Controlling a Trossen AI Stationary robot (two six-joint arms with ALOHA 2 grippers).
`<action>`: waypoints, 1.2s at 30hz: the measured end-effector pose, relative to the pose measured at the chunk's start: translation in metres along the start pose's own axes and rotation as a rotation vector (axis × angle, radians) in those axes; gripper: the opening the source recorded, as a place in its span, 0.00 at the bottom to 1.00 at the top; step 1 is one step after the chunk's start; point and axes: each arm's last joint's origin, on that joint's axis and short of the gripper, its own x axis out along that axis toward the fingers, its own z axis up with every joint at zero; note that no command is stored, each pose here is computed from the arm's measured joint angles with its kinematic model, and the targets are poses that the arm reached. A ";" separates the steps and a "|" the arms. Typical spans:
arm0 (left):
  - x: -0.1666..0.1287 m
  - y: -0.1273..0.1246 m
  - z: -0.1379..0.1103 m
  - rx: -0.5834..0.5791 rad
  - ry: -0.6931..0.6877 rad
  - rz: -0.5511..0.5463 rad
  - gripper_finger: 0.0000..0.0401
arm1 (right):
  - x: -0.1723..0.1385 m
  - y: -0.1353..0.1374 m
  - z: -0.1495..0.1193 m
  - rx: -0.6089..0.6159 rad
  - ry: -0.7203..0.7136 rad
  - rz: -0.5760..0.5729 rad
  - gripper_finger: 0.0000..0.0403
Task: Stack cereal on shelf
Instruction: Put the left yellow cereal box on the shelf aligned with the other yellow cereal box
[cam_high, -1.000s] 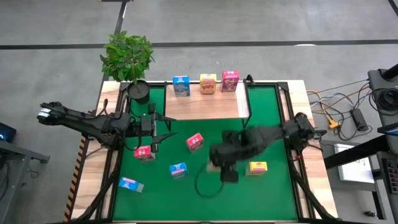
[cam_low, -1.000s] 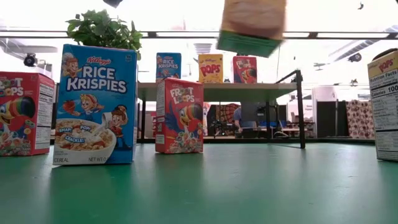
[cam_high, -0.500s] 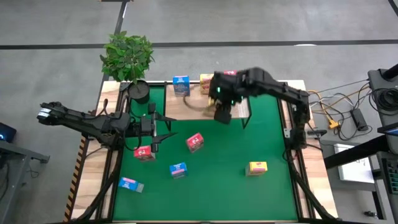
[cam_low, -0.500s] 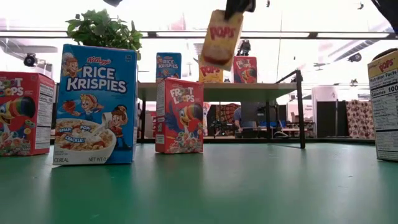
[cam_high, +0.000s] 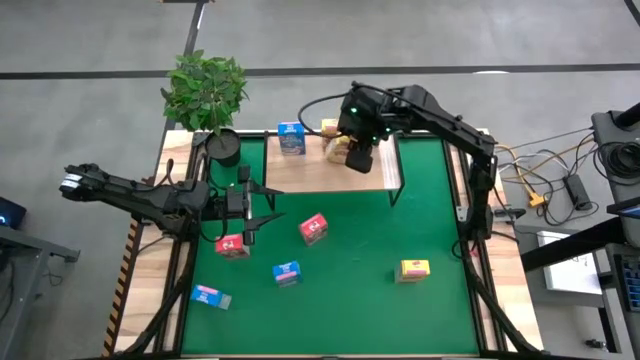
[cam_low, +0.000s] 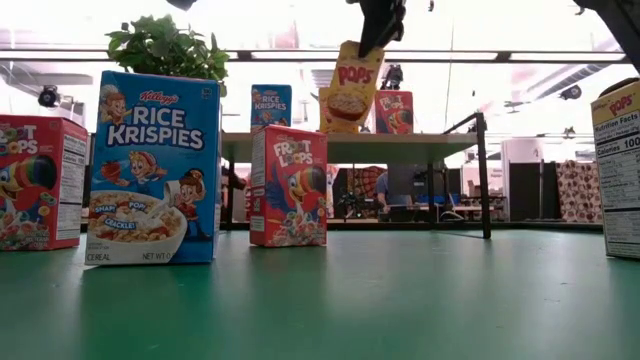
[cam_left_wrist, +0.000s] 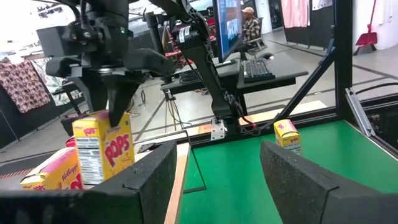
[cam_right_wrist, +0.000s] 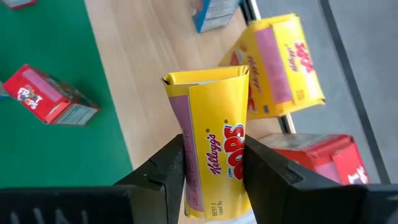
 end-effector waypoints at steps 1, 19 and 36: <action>0.000 0.000 0.000 0.000 0.000 0.000 0.54 | 0.001 0.000 0.000 -0.009 0.004 0.001 0.33; 0.000 0.000 0.000 0.000 0.000 0.000 0.54 | 0.028 0.002 0.006 -0.056 0.062 0.008 0.43; 0.000 0.000 0.000 0.000 0.000 0.000 0.54 | 0.015 0.002 0.004 -0.007 0.040 -0.004 0.53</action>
